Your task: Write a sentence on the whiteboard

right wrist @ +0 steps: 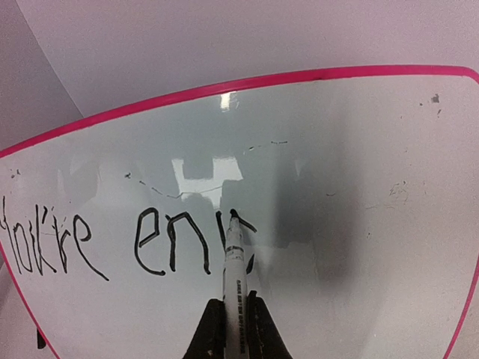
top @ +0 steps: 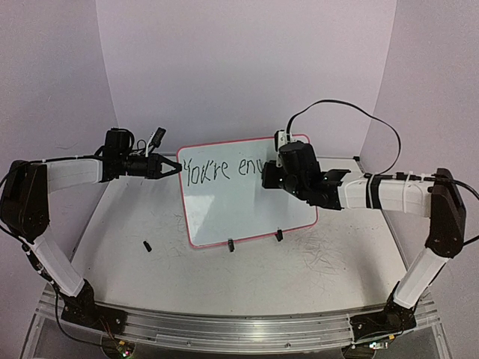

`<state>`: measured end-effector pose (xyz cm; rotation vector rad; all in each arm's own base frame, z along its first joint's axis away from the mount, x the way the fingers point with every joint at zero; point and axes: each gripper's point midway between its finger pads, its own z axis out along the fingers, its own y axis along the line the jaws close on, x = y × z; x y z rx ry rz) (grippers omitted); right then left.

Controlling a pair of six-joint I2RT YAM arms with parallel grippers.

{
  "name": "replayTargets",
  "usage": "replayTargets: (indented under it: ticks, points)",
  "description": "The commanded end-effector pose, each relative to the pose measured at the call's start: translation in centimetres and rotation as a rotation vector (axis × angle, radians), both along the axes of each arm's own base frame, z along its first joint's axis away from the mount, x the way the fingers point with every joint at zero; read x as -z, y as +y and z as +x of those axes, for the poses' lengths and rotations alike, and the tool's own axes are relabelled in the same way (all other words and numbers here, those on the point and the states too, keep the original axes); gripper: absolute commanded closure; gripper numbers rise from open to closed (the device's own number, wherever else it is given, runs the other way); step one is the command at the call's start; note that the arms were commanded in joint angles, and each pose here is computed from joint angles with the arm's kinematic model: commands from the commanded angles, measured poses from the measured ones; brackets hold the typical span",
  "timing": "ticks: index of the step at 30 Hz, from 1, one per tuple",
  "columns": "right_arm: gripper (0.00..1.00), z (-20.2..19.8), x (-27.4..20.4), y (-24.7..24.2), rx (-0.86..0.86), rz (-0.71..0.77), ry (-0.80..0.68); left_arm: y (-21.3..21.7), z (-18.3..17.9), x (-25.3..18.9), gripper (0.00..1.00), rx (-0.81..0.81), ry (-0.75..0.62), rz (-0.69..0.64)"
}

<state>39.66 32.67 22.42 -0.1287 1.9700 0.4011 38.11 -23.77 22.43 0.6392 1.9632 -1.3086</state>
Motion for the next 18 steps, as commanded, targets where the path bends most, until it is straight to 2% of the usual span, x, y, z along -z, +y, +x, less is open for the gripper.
replayTargets:
  ticks: [1,13,18]
  points:
    - [1.0,0.86,-0.93,0.82,-0.007,0.01,-0.027,-1.06,-0.68,-1.87,1.0,0.041,-0.048,-0.009]
    - [1.0,0.24,-0.47,1.16,-0.046,0.011,-0.011,-1.1,-0.75,-2.0,1.0,0.043,-0.051,-0.009]
    - [1.0,0.27,-0.83,0.34,-0.013,0.011,-0.021,-1.09,-0.76,-1.97,1.0,0.042,-0.052,-0.009]
